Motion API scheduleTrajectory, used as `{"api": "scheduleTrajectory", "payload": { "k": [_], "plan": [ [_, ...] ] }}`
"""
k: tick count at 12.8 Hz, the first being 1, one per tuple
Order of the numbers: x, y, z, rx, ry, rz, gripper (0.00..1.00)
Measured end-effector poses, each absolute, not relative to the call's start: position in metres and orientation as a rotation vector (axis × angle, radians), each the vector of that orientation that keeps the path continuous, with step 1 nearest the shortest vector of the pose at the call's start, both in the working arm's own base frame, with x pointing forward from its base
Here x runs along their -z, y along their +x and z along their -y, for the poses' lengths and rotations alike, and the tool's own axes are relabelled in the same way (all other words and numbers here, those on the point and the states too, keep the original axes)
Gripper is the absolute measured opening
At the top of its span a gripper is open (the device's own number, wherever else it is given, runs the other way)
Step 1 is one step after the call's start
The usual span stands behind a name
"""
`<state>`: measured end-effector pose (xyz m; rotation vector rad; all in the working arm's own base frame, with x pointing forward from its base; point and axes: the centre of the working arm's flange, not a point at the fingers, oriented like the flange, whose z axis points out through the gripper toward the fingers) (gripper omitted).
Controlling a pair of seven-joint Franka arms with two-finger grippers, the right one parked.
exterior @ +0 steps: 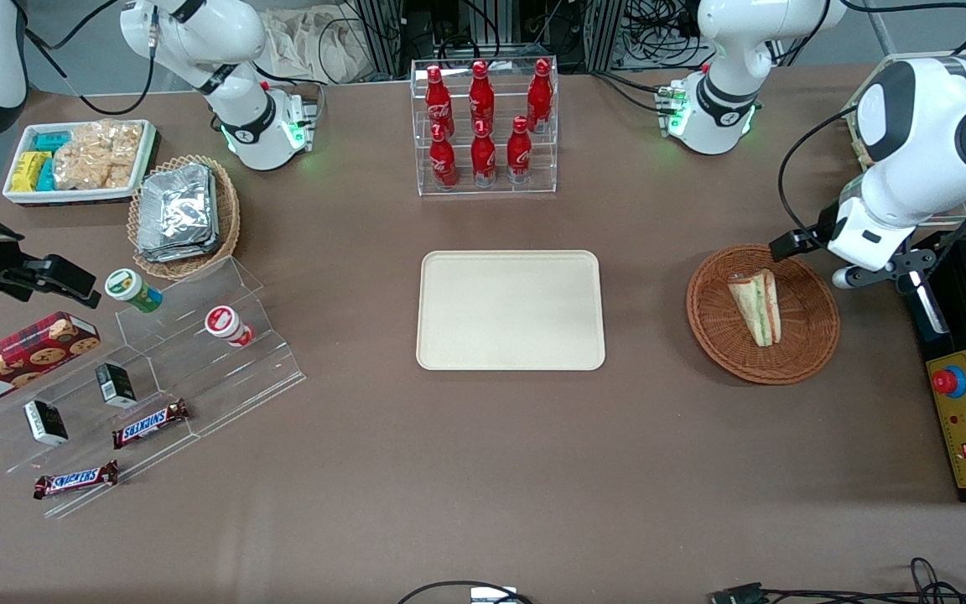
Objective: Place sandwich from basket to tray
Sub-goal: 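Lower the open left gripper around the wrapped sandwich in the basket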
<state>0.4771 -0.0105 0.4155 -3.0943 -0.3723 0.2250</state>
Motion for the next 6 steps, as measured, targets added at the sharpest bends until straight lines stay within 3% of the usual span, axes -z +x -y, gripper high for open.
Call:
{"api": "scheduleTrajectory", "payload": {
  "k": [6],
  "plan": [
    [-0.344, 0.469, -0.002, -0.197, -3.106, 0.385, 1.0]
  ]
}}
